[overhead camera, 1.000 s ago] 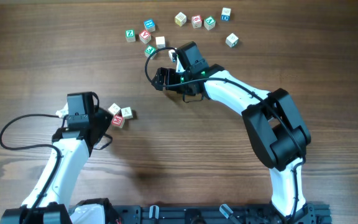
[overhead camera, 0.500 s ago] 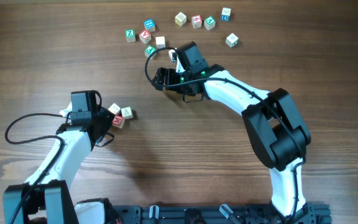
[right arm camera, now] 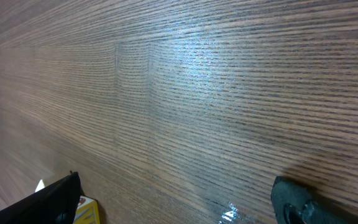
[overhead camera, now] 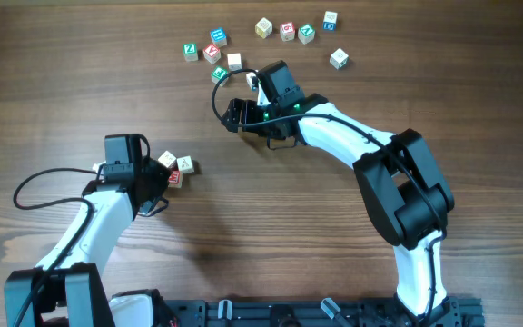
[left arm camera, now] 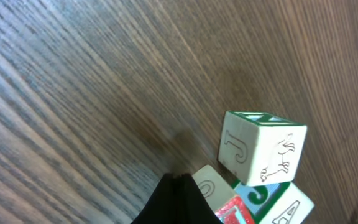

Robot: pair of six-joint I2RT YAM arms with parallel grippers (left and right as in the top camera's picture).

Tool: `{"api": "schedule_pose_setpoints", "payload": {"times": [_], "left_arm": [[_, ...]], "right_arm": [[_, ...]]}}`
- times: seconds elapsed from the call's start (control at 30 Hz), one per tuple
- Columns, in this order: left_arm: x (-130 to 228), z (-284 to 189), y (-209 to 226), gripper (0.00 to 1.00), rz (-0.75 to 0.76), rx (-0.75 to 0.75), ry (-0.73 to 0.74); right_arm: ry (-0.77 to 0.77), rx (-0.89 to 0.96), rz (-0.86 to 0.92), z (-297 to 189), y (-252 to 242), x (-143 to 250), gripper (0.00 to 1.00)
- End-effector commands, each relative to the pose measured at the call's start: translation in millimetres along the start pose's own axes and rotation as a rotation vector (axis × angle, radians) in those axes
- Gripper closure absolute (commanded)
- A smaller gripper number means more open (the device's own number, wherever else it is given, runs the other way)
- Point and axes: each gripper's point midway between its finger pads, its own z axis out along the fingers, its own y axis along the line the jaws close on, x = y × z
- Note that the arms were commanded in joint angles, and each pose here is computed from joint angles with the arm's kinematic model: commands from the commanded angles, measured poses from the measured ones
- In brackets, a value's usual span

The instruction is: Form a circle

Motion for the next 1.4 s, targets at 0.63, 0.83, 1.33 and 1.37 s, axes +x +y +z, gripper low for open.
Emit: {"api": "schedule_pose_setpoints", "payload": {"times": [0.63, 0.83, 1.33, 1.37], "left_arm": [[20, -70, -68, 0.96, 0.267, 0.44, 0.127], [40, -48, -62, 0.96, 0.313, 0.345, 0.172], [36, -4, -25, 0.96, 0.313, 0.128, 0.179], [36, -4, -25, 0.96, 0.314, 0.128, 0.177]], "right_arm": [[0.056, 0.171, 0.068, 22, -63, 26, 0.01], [0.056, 0.171, 0.068, 22, -64, 26, 0.0], [0.058, 0.172, 0.069, 22, -64, 27, 0.0], [0.058, 0.172, 0.069, 22, -64, 27, 0.01]]}}
